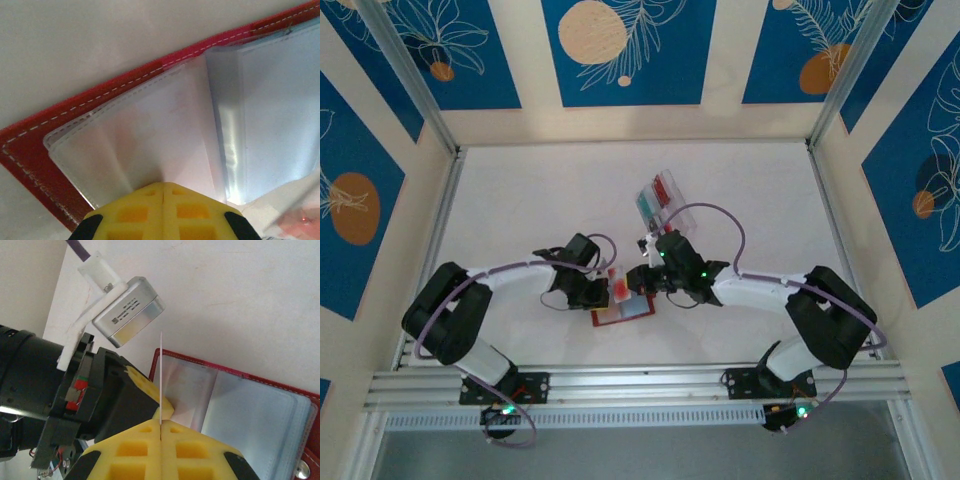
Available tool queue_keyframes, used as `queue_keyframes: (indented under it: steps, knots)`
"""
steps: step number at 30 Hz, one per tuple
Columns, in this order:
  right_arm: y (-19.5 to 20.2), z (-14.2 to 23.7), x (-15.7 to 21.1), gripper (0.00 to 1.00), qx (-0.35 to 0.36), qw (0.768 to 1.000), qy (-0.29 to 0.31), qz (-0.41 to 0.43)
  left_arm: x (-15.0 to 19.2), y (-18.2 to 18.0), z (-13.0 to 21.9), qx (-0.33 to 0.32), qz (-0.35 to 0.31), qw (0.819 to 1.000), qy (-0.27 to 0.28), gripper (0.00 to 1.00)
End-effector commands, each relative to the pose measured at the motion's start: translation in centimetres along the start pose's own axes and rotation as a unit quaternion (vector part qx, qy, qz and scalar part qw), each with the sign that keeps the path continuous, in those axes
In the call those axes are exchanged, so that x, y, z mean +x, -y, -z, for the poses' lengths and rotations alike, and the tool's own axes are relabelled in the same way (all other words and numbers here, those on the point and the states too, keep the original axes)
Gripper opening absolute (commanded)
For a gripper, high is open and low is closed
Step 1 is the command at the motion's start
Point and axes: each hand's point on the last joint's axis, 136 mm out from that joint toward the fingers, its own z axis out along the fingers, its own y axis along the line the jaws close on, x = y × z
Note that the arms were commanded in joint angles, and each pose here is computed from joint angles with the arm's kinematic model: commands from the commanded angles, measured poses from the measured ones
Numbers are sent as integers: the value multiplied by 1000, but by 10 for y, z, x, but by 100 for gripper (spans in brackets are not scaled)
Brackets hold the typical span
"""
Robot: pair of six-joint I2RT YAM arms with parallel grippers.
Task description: Put the credit cards into the card holder
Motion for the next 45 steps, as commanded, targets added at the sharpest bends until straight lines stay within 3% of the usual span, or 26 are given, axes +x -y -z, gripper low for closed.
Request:
queue_keyframes:
  steps: [1,18,45]
  knots:
    - [0,-6,1,0,-9,1000,7,0,13,-20,-4,-30,13,999,-15,2]
    - [38,-18,19,0,49,999,-10,-17,13,-19,-5,-21,18,1000,-15,1]
    - [43,-24,39,0,80,996,-42,-14,13,-21,-7,-15,26,999,-17,1]
